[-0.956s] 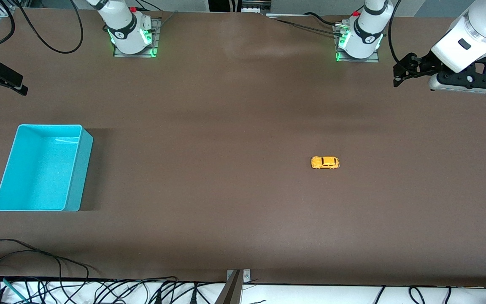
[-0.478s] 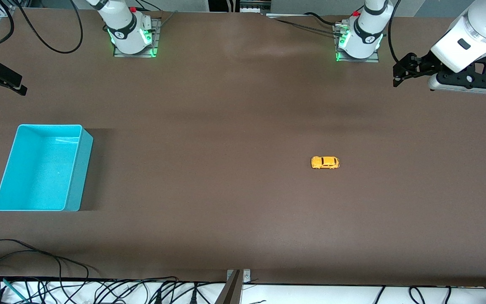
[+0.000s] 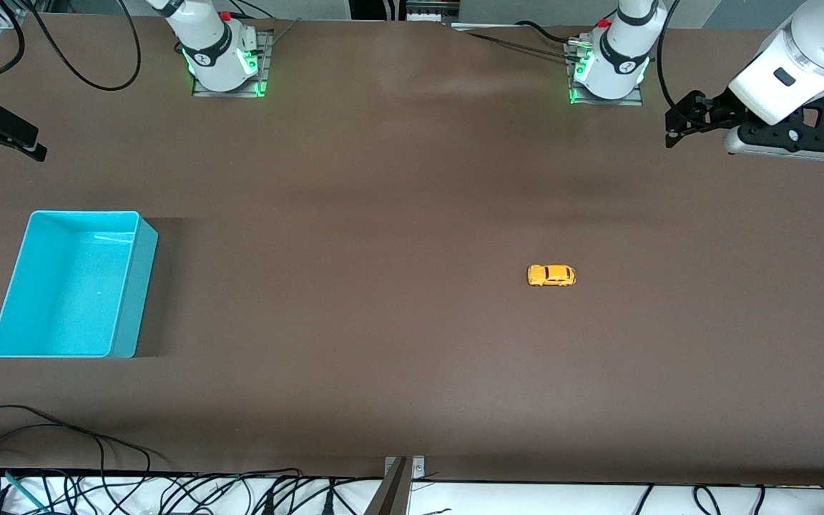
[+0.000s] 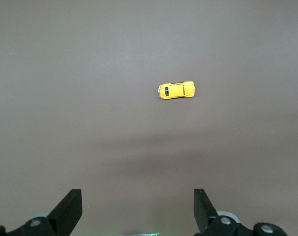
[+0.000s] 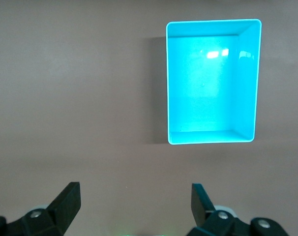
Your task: Wind up and store yellow beetle car
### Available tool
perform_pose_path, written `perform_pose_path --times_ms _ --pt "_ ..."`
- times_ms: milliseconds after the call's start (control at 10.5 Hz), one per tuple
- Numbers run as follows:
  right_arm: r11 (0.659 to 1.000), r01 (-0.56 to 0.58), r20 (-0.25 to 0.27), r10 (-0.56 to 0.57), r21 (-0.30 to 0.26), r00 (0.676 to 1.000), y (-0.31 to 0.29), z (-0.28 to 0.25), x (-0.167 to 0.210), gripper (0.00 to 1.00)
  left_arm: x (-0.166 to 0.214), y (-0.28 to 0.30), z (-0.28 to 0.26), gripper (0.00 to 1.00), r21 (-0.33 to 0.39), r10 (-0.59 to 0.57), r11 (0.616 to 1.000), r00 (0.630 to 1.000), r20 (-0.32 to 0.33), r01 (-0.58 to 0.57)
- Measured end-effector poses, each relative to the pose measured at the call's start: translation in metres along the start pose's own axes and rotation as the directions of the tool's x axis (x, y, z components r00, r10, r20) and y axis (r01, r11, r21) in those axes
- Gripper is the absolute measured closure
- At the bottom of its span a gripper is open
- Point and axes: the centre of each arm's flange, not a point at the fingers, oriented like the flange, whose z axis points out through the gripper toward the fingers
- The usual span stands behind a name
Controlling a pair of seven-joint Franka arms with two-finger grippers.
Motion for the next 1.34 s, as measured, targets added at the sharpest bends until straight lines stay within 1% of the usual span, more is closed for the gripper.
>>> perform_pose_path --times_ms 478,669,765,861,956,1052,1147,1243,1339 --pt "1.000 0.001 -0.003 -0.001 0.001 1.000 0.000 -0.002 -0.001 0.00 0.001 0.000 0.001 0.00 0.000 0.000 1.000 1.000 0.003 0.000" --pt "1.000 0.005 -0.004 -0.005 0.026 1.000 -0.003 -0.004 -0.003 0.00 0.002 0.000 0.004 0.00 0.000 0.003 1.000 1.000 0.008 -0.003" --pt "0.999 0.003 0.001 -0.003 0.043 1.000 -0.003 -0.005 -0.005 0.00 0.004 0.000 0.007 0.00 -0.001 0.031 1.000 0.999 0.014 -0.031" --pt "0.998 -0.004 0.003 0.003 0.057 1.000 0.000 -0.005 -0.005 0.00 0.008 0.000 0.013 0.00 -0.003 0.105 0.994 0.994 0.020 -0.105" --pt "0.998 -0.011 0.005 0.011 0.065 1.000 0.003 -0.005 -0.006 0.00 0.014 0.000 0.023 0.00 -0.008 0.201 0.980 0.979 0.031 -0.201" --pt "0.998 -0.015 0.007 0.015 0.068 1.000 0.005 -0.005 -0.006 0.00 0.023 -0.001 0.038 0.00 -0.018 0.291 0.957 0.955 0.048 -0.291" --pt "0.997 -0.021 0.008 0.020 0.068 1.000 0.008 -0.005 -0.006 0.00 0.033 -0.002 0.056 0.00 -0.028 0.358 0.934 0.932 0.058 -0.357" --pt "0.997 -0.034 0.012 0.034 0.069 0.999 0.016 -0.005 -0.007 0.00 0.043 -0.004 0.073 0.00 -0.038 0.420 0.907 0.905 0.062 -0.419" --pt "0.996 -0.049 0.016 0.048 0.071 0.999 0.025 -0.004 -0.008 0.00 0.051 -0.005 0.091 0.00 -0.043 0.488 0.873 0.871 0.056 -0.486"
